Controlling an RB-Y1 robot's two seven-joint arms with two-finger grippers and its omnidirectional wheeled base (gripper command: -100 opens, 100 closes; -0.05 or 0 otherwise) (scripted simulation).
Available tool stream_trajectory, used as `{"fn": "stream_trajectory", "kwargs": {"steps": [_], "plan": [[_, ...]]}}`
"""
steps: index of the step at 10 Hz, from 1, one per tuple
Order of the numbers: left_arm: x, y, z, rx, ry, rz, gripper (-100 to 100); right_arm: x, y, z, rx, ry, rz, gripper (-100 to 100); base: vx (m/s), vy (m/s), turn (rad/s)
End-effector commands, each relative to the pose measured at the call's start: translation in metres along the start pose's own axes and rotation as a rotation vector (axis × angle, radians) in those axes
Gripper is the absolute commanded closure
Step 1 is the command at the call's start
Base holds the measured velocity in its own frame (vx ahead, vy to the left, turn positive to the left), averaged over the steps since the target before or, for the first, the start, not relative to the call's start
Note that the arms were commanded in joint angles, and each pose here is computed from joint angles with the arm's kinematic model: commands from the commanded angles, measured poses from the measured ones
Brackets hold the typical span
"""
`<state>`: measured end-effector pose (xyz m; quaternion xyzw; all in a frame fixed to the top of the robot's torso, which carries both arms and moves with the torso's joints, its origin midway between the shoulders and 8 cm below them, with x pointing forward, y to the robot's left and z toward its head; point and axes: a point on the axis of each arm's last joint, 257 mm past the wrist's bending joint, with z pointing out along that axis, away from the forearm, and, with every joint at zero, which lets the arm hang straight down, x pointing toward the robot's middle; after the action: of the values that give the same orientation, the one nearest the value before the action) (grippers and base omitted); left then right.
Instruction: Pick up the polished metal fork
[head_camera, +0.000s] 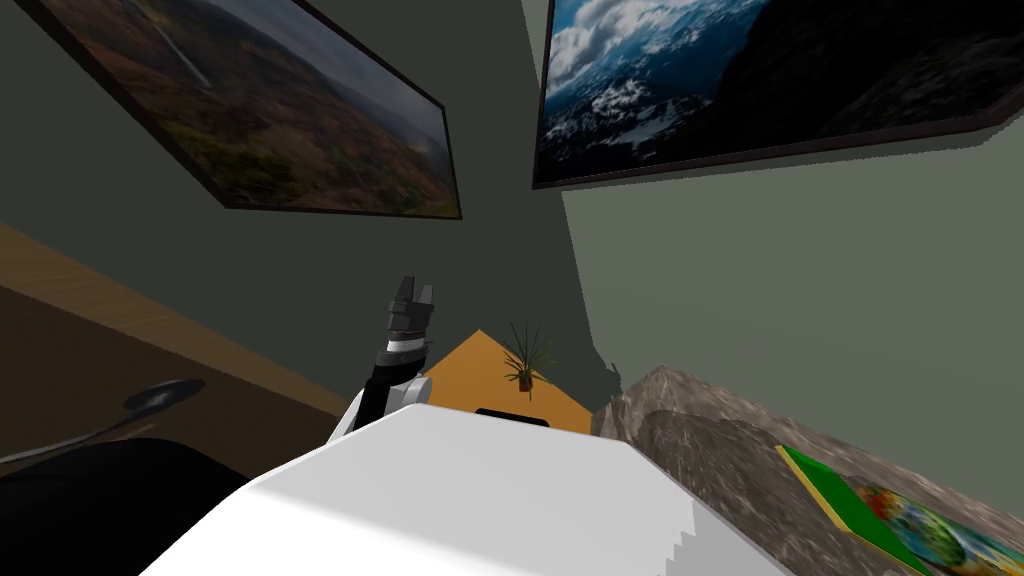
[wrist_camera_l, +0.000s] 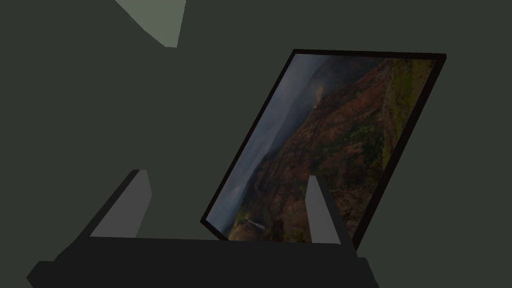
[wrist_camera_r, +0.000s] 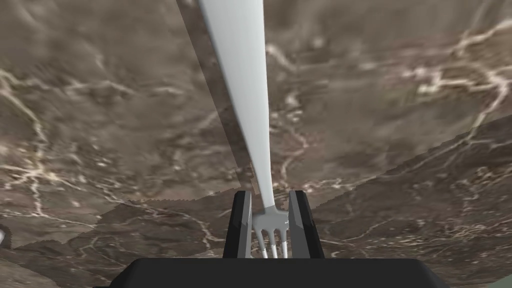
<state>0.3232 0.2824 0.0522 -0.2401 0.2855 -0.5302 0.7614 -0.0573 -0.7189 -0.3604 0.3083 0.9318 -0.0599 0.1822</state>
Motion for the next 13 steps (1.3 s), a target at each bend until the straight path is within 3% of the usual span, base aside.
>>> {"fn": "stream_trajectory", "kwargs": {"steps": [1, 13], "plan": [[0.0, 0.0, 0.0, 0.0, 0.0, 0.0, 0, 0.01, -0.006, -0.006, -0.01, 0.004, -0.009, 100, 0.128, -0.02, -0.043], [0.0, 0.0, 0.0, 0.0, 0.0, 0.0, 0, 0.069, -0.035, -0.049, -0.036, -0.004, -0.084, 100, 0.105, -0.02, -0.063]]}}
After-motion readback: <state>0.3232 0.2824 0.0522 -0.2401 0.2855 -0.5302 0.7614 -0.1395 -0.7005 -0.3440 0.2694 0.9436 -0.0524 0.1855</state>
